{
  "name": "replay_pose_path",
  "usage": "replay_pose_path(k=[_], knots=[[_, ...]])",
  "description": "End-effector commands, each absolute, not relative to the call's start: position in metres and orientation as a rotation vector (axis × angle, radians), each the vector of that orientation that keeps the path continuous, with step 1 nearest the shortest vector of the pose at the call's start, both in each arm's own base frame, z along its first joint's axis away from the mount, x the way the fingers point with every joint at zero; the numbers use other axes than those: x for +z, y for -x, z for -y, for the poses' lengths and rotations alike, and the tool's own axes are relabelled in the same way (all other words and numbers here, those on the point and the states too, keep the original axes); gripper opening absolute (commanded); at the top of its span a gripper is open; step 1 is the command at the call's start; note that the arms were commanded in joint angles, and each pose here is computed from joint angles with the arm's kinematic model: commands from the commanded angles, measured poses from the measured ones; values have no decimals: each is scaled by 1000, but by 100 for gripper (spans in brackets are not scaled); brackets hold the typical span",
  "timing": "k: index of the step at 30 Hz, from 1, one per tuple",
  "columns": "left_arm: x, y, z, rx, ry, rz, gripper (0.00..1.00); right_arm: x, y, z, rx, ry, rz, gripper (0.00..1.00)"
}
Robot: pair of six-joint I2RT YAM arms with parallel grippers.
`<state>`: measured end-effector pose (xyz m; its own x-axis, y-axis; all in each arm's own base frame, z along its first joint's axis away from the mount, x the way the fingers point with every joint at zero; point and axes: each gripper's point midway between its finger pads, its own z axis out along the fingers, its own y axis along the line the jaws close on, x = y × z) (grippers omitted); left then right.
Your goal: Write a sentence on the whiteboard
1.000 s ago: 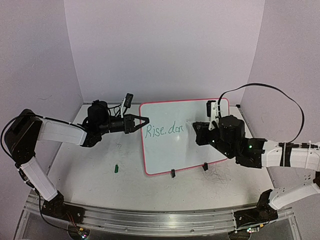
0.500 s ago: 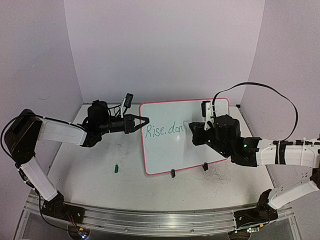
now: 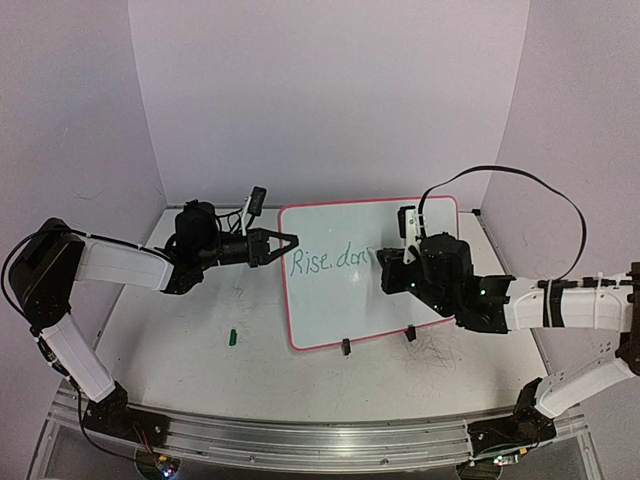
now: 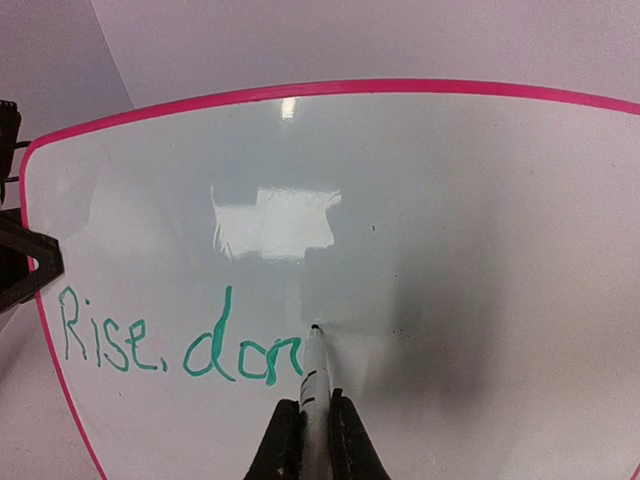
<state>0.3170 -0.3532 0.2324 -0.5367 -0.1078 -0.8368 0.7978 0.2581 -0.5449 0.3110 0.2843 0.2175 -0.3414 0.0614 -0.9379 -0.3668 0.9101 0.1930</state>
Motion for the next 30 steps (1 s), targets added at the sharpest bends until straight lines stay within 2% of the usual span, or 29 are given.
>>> replay_pose_path(k=[1,7,12,16,30], knots=[[243,-326,349,-1322,-627,-1678,0,231,-318,-284,415,198,-1844,0],[241,-327,349,-1321,-626,-1682,0,223,-305,-290,431,243,-1890,0],[242,-325,348,-1320,-627,-1680,0,270,-278,-290,618,239,-1812,0],[242,-325,347,-1319,-624,-1682,0,284,-296,-265,559,166,-1772,0],[243,-325,348,-1320,-625,-1680,0,268,-319,-280,456,196,-1773,0]])
